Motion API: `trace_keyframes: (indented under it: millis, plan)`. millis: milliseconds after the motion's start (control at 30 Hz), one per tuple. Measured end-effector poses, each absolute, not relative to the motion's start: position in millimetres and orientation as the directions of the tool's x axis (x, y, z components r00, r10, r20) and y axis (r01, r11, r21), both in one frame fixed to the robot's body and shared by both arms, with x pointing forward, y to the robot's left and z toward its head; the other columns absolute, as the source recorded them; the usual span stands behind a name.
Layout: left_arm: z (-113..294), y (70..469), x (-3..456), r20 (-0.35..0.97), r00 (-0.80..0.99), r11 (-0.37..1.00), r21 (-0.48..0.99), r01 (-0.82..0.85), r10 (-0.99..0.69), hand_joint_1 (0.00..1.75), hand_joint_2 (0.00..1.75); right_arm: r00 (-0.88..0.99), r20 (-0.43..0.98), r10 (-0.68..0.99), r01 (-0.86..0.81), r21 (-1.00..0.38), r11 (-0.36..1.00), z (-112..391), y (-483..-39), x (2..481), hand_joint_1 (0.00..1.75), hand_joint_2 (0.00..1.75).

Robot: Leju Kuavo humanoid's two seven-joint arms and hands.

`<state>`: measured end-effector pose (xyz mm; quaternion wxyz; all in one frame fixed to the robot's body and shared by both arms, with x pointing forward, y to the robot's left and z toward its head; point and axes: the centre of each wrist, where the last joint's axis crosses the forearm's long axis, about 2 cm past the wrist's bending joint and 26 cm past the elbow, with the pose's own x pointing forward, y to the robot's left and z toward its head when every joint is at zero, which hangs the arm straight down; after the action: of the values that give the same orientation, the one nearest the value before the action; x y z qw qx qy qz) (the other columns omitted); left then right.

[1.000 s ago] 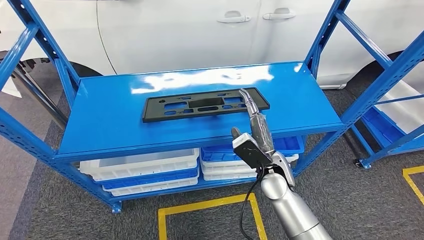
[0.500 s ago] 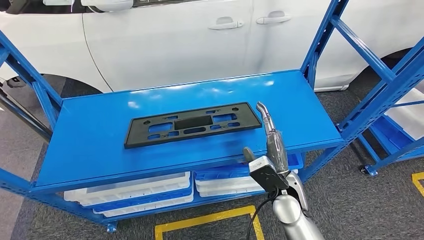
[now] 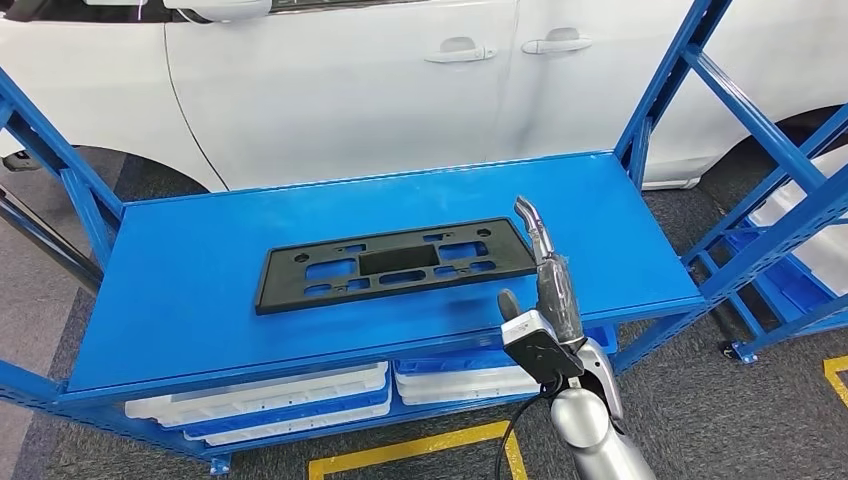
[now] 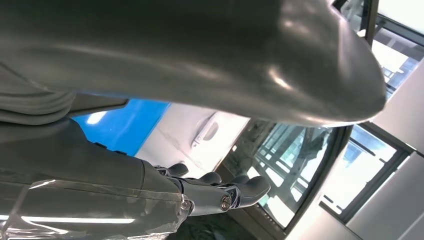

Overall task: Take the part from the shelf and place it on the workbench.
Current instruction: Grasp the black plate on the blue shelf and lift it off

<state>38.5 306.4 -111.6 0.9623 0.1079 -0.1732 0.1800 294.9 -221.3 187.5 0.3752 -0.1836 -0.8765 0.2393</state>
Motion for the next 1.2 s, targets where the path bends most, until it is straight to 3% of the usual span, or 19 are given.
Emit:
trace_keyframes:
  millis: [1200]
  plan:
    - [-111.4,309.0,39.6,0.375,0.872,0.908,0.148,-0.393,0.316,0.00,0.00,-0.653,0.563,0.506,0.150,-0.559,0.815,188.9,-223.9,294.6,0.00,0.00]
